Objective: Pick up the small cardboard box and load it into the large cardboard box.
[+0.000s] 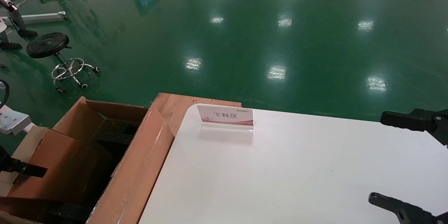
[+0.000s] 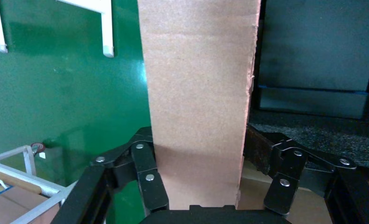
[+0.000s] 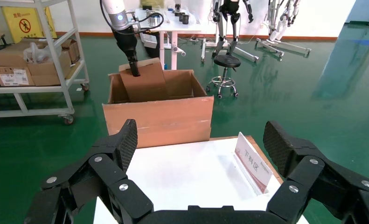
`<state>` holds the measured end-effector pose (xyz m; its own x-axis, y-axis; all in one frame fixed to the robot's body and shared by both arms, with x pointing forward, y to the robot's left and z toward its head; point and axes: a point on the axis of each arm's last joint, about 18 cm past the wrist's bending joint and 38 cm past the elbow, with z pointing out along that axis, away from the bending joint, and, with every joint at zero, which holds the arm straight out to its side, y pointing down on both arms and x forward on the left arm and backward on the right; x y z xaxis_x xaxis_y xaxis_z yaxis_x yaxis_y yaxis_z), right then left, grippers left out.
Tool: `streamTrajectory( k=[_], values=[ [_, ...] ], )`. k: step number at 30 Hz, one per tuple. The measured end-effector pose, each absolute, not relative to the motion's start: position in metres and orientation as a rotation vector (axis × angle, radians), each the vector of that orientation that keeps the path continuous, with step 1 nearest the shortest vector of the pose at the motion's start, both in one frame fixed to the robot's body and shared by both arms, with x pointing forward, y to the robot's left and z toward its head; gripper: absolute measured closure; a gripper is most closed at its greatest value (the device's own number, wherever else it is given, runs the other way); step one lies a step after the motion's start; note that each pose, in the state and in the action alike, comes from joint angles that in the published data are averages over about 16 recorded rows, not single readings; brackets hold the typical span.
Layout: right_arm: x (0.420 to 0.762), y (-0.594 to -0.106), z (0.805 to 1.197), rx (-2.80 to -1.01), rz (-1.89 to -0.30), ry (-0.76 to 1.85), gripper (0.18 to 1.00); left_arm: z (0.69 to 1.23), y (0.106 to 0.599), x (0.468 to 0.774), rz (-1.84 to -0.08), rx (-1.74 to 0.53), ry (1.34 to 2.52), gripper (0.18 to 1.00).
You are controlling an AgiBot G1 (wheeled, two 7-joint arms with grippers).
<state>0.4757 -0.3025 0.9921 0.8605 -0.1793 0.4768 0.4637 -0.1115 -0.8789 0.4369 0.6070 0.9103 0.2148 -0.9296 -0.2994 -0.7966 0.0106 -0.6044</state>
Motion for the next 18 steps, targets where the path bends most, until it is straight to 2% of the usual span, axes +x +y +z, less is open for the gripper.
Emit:
streamTrajectory(
  k=[3,18],
  values=[
    [0.4757,-0.3025,0.9921,-1.595,-0.552,-0.229,0.178,0.9104,0.6071,0.4369,-0.246,-1.805,1.605,0.736],
    [0.4757,-0.3025,0.9921,-1.595,-0.552,-0.229,0.178,0.9162,0.6064,0.4398,-0.244,-1.785,1.609,0.405]
  ],
)
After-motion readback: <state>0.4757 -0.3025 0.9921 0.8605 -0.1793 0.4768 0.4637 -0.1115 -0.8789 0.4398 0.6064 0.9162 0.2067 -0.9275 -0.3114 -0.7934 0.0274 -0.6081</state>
